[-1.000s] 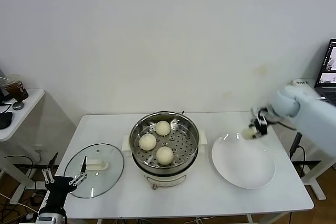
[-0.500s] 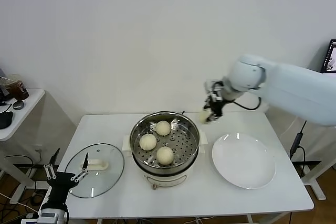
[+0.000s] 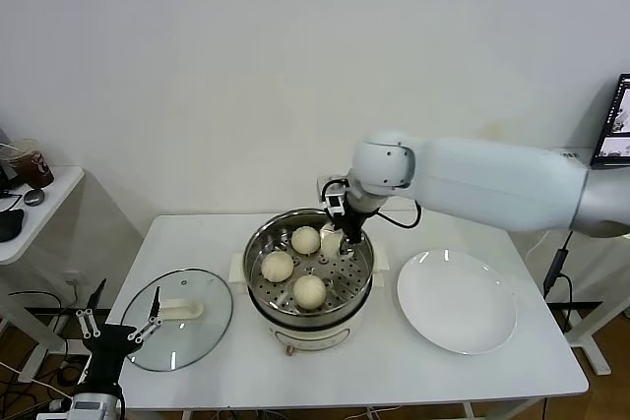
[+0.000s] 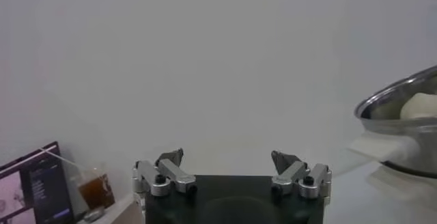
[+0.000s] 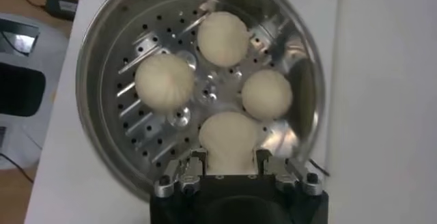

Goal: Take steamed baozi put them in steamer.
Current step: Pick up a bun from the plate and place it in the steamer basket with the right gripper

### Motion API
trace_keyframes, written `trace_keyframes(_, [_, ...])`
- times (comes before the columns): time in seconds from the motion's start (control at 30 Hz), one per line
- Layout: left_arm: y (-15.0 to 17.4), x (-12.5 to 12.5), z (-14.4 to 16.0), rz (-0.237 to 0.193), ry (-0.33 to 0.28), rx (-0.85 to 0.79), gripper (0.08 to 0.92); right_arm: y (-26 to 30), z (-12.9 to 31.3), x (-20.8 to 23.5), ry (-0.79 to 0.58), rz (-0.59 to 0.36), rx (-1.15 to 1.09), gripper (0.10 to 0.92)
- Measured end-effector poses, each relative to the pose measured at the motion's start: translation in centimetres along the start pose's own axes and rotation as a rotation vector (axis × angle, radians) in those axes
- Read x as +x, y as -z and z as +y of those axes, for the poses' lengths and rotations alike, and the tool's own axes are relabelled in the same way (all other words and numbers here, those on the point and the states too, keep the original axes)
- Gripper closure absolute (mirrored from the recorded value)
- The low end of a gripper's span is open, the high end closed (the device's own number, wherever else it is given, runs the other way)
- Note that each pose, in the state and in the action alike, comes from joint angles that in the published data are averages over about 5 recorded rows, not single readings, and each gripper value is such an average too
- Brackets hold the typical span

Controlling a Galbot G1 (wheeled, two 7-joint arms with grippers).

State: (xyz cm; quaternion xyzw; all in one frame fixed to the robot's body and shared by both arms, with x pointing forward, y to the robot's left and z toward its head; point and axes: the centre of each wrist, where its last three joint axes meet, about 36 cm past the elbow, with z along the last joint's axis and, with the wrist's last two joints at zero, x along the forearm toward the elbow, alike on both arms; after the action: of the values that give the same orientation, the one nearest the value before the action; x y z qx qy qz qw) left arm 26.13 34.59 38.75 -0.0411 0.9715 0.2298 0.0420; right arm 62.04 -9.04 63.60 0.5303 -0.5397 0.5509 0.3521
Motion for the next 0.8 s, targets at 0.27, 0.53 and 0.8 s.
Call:
trace_keyframes(0.27, [0.0,0.1,0.1,0.003,0.000,-0.005,0.177,0.1,-0.4,-3.0,0.004,0.042,0.012,0.572])
trace_keyframes(0.53, [-0.2,0.3,0.1,0.010,0.000,-0.007,0.177,0.1,-0.5,-5.2,0.011,0.064,0.016,0.572])
trace_keyframes(0.8, [-0.1,0.4,0.2,0.013,-0.001,-0.010,0.177,-0.1,-0.3,-5.9,0.012,0.068,0.017,0.413])
